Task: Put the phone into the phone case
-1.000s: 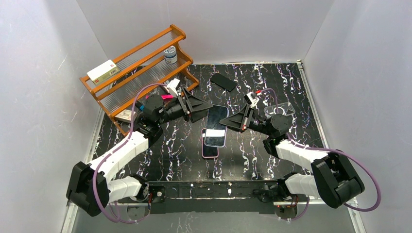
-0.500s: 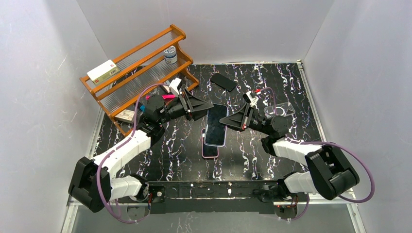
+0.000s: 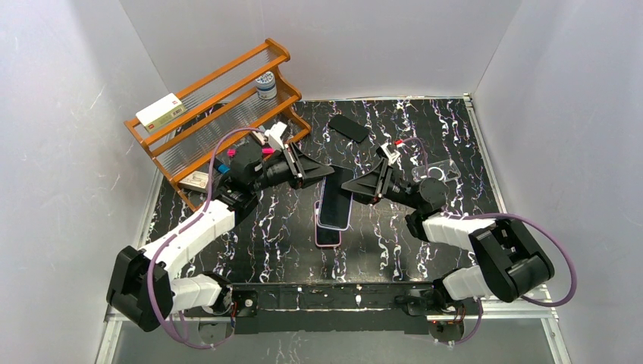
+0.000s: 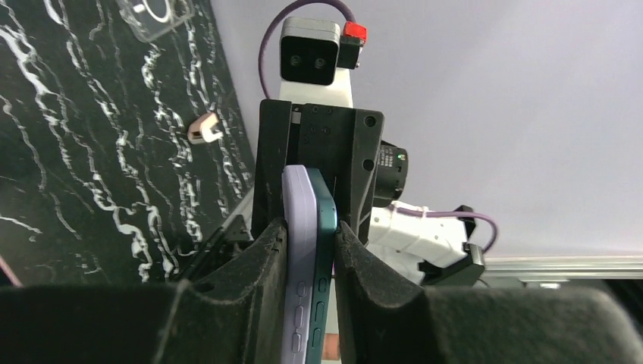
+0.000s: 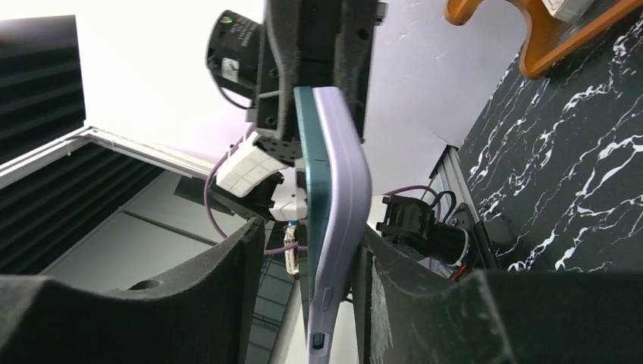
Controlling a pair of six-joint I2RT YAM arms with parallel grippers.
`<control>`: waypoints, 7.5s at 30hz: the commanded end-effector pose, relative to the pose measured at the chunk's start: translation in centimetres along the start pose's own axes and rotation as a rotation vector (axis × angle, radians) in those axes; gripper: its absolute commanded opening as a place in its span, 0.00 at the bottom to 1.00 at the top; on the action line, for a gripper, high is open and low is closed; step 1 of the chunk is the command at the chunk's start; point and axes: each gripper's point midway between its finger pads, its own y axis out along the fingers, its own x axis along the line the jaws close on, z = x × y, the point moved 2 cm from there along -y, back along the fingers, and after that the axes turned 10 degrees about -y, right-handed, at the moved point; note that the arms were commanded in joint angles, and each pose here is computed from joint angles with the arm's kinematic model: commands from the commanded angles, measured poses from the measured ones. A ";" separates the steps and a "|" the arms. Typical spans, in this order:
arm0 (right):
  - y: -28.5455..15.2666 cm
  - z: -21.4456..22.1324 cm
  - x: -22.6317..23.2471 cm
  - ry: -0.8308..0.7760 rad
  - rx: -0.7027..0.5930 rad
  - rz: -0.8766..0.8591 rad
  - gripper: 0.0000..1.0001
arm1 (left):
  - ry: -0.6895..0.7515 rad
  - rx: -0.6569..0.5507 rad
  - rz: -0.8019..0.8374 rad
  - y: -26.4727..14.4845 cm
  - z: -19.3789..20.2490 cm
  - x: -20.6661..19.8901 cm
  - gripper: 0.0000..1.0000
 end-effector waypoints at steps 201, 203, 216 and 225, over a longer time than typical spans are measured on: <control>-3.6 0.8 -1.8 -0.361 0.109 0.325 0.87 | 0.390 -0.140 -0.241 -2.2 -1.2 3.4 0.00; -3.5 0.7 -1.6 -0.366 0.106 0.324 0.87 | 0.411 -0.118 -0.369 -3.1 -1.8 5.5 0.00; -4.9 1.3 -1.5 -0.365 0.091 0.408 0.99 | 0.242 -0.014 -0.581 -6.2 -4.3 16.4 0.00; -4.7 0.5 -2.0 -0.343 0.096 0.479 0.99 | 0.225 0.009 -0.809 -8.2 -5.0 22.4 0.07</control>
